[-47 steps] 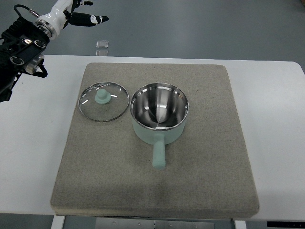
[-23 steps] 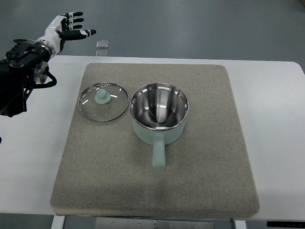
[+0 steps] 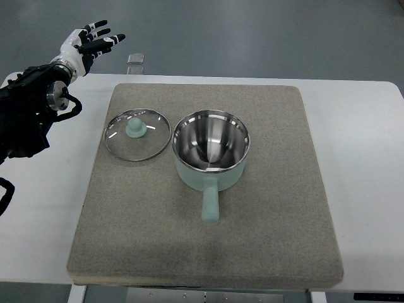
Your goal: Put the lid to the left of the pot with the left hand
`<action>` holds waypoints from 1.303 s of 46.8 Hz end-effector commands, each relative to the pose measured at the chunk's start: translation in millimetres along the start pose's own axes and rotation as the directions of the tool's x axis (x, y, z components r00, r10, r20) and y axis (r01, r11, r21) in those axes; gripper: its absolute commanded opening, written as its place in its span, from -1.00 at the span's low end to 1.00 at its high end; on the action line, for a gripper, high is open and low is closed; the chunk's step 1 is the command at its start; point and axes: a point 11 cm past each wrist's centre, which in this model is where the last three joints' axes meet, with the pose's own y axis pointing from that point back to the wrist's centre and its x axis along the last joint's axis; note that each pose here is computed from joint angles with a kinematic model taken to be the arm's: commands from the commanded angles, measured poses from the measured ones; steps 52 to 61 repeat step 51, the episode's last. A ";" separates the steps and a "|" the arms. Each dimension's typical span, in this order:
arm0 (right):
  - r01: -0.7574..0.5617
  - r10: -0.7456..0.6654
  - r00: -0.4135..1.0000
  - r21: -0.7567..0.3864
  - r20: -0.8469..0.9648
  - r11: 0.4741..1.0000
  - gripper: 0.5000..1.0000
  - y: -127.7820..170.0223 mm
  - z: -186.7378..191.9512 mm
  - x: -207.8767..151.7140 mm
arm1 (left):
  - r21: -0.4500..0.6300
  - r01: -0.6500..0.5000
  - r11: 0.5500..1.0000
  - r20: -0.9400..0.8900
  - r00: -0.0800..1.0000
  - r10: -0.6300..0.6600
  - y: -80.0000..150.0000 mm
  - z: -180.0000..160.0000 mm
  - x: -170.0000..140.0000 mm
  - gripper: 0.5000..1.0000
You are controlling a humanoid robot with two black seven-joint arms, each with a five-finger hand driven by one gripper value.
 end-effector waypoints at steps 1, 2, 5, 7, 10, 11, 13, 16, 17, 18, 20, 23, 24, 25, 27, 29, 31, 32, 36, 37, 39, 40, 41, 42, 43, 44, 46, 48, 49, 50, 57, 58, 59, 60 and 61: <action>0.000 0.000 1.000 0.000 0.000 1.000 0.69 0.0 0.0 0.0 | -0.007 0.014 1.000 -0.093 0.996 -0.015 1.5 -4.7 1.5 0.60; 0.000 0.000 1.000 0.000 0.000 1.000 0.69 0.0 0.0 0.0 | -0.010 0.019 1.000 -0.116 0.993 -0.020 1.9 -5.5 1.7 0.60; 0.000 0.000 1.000 0.000 0.000 1.000 0.69 0.0 0.0 0.0 | -0.022 0.034 0.999 -0.181 0.983 -0.037 3.0 -7.7 1.9 0.63; 0.000 0.000 1.000 0.000 0.000 1.000 0.69 0.0 0.0 0.0 | -0.025 0.030 0.999 -0.213 0.977 -0.035 3.3 -10.0 1.7 0.63; 0.000 0.000 1.000 0.000 0.000 1.000 0.69 0.0 0.0 0.0 | -0.032 0.032 0.999 -0.246 0.969 -0.039 3.0 -10.0 -0.5 0.64; 0.000 0.000 1.000 0.000 0.000 1.000 0.69 0.0 0.0 0.0 | -0.033 0.029 0.999 -0.251 0.967 -0.037 3.0 -9.6 -0.2 0.64; 0.000 0.000 1.000 0.000 0.000 1.000 0.69 0.0 0.0 0.0 | -0.035 0.029 0.999 -0.257 0.966 -0.037 2.8 -9.4 -0.9 0.64; 0.000 0.000 1.000 0.000 0.000 1.000 0.69 0.0 0.0 0.0 | -0.037 0.032 0.999 -0.270 0.962 -0.041 2.4 -9.6 -3.8 0.64; 0.000 0.000 1.000 0.000 0.000 1.000 0.69 0.0 0.0 0.0 | -0.039 0.031 0.999 -0.274 0.961 -0.040 2.4 -9.2 -3.6 0.64; 0.000 0.000 1.000 0.000 0.000 1.000 0.69 0.0 0.0 0.0 | -0.040 0.030 0.999 -0.278 0.960 -0.040 2.2 -9.2 -4.1 0.64; 0.000 0.000 1.000 0.000 0.000 1.000 0.69 0.0 0.0 0.0 | -0.040 0.032 0.999 -0.286 0.957 -0.042 1.8 -9.9 -7.0 0.64; 0.000 0.000 1.000 0.000 0.000 1.000 0.69 0.0 0.0 0.0 | -0.039 0.038 0.999 -0.295 0.954 -0.048 1.3 -11.5 -11.8 0.64; 0.000 0.000 1.000 0.000 0.002 1.000 0.69 0.0 -0.1 0.0 | -0.039 0.038 0.999 -0.296 0.954 -0.048 1.3 -11.3 -11.7 0.64; 0.000 0.000 1.000 0.000 0.000 1.000 0.69 0.0 0.0 0.0 | -0.042 0.037 0.998 -0.296 0.954 -0.048 1.3 -11.0 -11.6 0.69; 0.000 0.000 1.000 0.000 0.000 1.000 0.69 0.0 0.0 0.0 | -0.046 0.033 0.998 -0.297 0.954 -0.045 1.3 -10.5 -10.7 0.92; 0.000 0.000 1.000 0.000 0.000 1.000 0.69 0.0 0.0 0.0 | -0.048 0.032 0.998 -0.298 0.953 -0.045 1.3 -10.3 -10.7 0.93; 0.000 0.000 1.000 0.000 0.002 1.000 0.69 0.0 -0.1 0.0 | -0.050 0.031 0.998 -0.300 0.953 -0.045 1.3 -10.0 -10.6 0.94; 0.000 0.000 1.000 0.000 0.000 1.000 0.69 0.0 0.0 0.0 | -0.052 0.030 0.998 -0.300 0.953 -0.045 1.3 -9.7 -10.5 0.95; 0.000 0.000 1.000 0.000 0.000 1.000 0.69 0.0 0.0 0.0 | -0.053 0.033 0.998 -0.299 0.953 -0.047 1.2 -9.9 -11.8 0.98; 0.000 0.000 1.000 0.000 0.000 1.000 0.69 0.0 0.0 0.0 | -0.052 0.034 0.998 -0.297 0.954 -0.048 1.2 -10.0 -11.9 0.98; 0.000 0.000 1.000 0.000 0.000 1.000 0.69 0.0 0.0 0.0 | -0.052 0.038 0.998 -0.299 0.953 -0.051 1.1 -10.6 -14.0 0.98; 0.000 0.000 1.000 0.000 0.000 1.000 0.69 0.0 0.0 0.0 | -0.050 0.042 0.998 -0.300 0.952 -0.055 0.9 -11.7 -16.5 0.98; 0.000 0.000 1.000 0.000 0.002 1.000 0.69 0.0 -0.1 0.0 | -0.048 0.046 0.998 -0.301 0.952 -0.058 0.7 -12.7 -19.0 0.98; 0.000 0.000 1.000 0.000 0.002 1.000 0.69 0.0 -0.1 0.0 | -0.047 0.047 0.998 -0.302 0.951 -0.059 0.5 -13.5 -20.1 0.98; 0.000 0.000 1.000 0.000 0.000 1.000 0.69 0.0 0.0 0.0 | -0.047 0.048 0.998 -0.303 0.951 -0.060 0.5 -13.9 -21.0 0.98; 0.000 0.000 1.000 0.000 0.000 1.000 0.69 0.0 0.0 0.0 | -0.046 0.051 0.998 -0.303 0.951 -0.063 0.4 -14.1 -22.3 0.98; 0.000 0.000 1.000 0.000 0.000 1.000 0.69 0.0 0.0 0.0 | -0.046 0.053 0.998 -0.304 0.951 -0.064 0.1 -14.1 -23.8 0.98; 0.000 0.000 1.000 0.000 0.000 1.000 0.69 0.0 0.0 0.0 | -0.046 0.054 0.997 -0.304 0.950 -0.066 0.1 -14.4 -24.6 0.98; 0.000 0.000 1.000 0.000 -0.001 1.000 0.69 0.0 0.0 0.0 | -0.046 0.056 0.997 -0.304 0.950 -0.067 0.1 -14.4 -25.1 0.98; 0.000 0.000 1.000 0.000 -0.002 1.000 0.69 0.0 0.0 0.0 | -0.046 0.056 0.997 -0.303 0.951 -0.067 0.1 -14.5 -25.2 0.98; 0.002 -0.002 1.000 0.000 -0.001 1.000 0.69 0.0 0.0 -0.2 | -0.046 0.056 0.997 -0.304 0.950 -0.067 0.1 -14.4 -25.1 0.98; 0.002 -0.002 1.000 0.000 -0.001 1.000 0.69 0.0 0.0 -0.2 | -0.046 0.056 0.997 -0.304 0.950 -0.067 0.1 -14.4 -25.1 0.98; 0.002 -0.002 1.000 0.000 -0.001 1.000 0.69 0.0 0.0 -0.2 | -0.046 0.056 0.997 -0.304 0.950 -0.067 0.1 -14.4 -25.1 0.98; 0.002 -0.002 1.000 0.000 -0.001 1.000 0.69 0.0 0.0 -0.2 | -0.046 0.056 0.997 -0.304 0.950 -0.067 0.1 -14.4 -25.1 0.98; 0.002 -0.002 1.000 0.000 -0.001 1.000 0.69 0.0 0.0 -0.2 | -0.046 0.056 0.997 -0.304 0.950 -0.067 0.1 -14.4 -25.1 0.98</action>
